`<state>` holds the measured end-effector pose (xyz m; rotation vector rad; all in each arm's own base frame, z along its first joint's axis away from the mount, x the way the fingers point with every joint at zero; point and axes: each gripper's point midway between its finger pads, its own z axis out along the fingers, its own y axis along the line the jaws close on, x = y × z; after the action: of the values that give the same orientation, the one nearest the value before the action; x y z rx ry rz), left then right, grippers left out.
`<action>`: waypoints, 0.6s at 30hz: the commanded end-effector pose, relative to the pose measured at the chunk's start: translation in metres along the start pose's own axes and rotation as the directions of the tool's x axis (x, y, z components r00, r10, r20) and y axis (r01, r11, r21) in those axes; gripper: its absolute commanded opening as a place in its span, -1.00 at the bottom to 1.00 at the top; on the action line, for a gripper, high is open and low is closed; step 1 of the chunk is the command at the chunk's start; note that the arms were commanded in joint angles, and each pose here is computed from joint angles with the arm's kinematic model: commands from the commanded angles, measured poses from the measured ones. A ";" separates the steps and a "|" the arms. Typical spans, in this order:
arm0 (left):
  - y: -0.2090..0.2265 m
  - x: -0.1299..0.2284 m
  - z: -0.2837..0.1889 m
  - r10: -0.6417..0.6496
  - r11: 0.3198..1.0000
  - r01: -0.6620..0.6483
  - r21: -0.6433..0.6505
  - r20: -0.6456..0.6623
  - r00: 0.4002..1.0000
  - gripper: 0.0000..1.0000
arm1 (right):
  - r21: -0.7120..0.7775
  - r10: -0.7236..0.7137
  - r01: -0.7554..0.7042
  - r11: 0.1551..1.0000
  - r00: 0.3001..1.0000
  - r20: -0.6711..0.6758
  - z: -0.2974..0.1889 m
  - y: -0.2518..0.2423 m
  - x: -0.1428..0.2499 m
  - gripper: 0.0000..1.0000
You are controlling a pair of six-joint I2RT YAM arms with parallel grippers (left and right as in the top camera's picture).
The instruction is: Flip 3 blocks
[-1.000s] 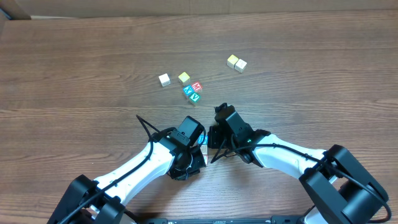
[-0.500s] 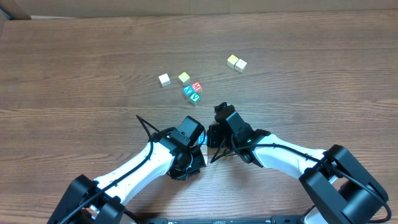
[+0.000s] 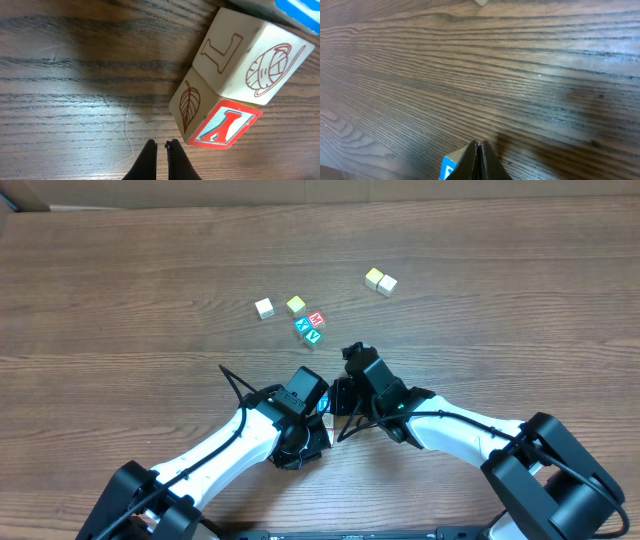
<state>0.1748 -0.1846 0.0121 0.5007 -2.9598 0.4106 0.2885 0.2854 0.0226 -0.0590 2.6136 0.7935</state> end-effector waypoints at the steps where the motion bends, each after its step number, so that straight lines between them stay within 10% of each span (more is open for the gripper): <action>1: -0.001 0.003 -0.001 0.032 0.999 -0.032 0.009 -0.006 0.999 -0.92 | -0.011 0.003 -0.003 1.000 1.000 0.007 0.001 0.000 -0.001 -0.92; 18: 0.003 0.000 -0.015 0.049 0.999 -0.049 -0.003 0.046 0.998 -0.92 | -0.010 -0.013 0.014 1.000 0.996 0.083 -0.015 -0.001 -0.026 -0.92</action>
<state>0.1700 -0.1800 0.0150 0.4887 -2.9581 0.3868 0.2975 0.2836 0.0278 -0.0499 2.5790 0.8007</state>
